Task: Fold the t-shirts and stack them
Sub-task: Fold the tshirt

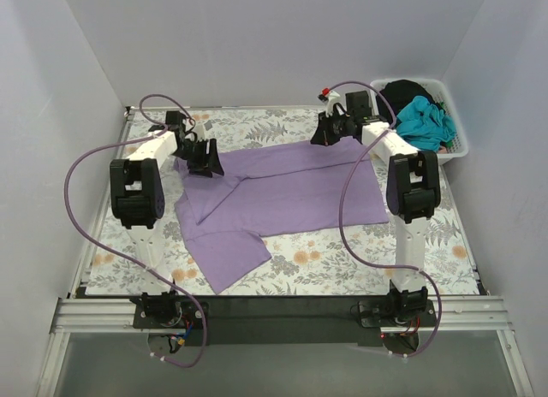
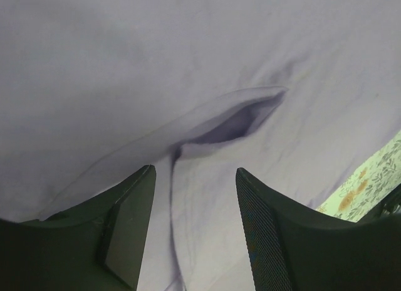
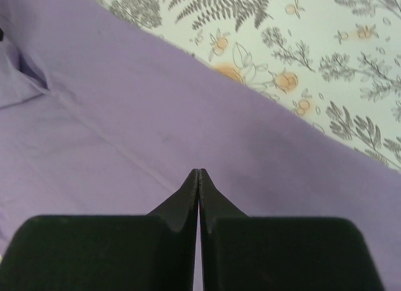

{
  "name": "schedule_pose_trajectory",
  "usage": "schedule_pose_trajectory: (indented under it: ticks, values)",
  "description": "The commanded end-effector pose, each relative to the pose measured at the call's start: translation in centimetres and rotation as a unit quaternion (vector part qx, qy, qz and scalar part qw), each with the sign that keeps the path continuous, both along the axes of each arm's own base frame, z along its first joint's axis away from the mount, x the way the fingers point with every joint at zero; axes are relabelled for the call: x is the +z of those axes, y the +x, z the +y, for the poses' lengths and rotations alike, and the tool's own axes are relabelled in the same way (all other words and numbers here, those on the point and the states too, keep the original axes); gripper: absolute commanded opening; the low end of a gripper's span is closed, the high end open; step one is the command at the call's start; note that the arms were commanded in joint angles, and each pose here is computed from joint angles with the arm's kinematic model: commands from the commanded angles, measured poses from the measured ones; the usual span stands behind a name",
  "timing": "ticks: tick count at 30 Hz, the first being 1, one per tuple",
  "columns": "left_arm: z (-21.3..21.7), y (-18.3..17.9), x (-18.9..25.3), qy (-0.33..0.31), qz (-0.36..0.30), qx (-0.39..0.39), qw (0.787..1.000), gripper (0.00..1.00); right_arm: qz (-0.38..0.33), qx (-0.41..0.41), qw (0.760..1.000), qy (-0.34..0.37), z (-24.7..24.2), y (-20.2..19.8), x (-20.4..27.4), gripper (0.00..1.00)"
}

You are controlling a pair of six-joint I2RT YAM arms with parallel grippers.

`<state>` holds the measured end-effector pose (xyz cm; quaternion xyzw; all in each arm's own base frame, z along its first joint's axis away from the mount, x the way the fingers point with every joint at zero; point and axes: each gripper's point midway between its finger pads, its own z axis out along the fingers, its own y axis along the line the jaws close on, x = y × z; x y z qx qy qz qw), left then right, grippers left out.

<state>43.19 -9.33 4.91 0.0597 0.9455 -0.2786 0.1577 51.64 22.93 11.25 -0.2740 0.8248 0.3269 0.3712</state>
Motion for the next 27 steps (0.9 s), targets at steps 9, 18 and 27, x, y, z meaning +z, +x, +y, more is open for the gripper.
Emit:
schedule_pose_trajectory:
  ticks: [9,18,27]
  values:
    - [-3.2,1.1,0.5,-0.015,-0.028,-0.051,0.998,0.53,0.033,-0.029,0.997,-0.065,-6.7,-0.3,-2.5,0.01]
    - [-3.9,0.2,1.0,0.0,-0.031,-0.075,0.997,0.23,0.031,-0.032,0.997,-0.066,-7.6,-0.2,-2.3,0.01]
    - [-7.3,-2.8,4.5,-0.008,-0.063,-0.141,0.988,0.0,0.039,-0.033,0.997,-0.065,-8.0,-0.3,-2.5,0.01]
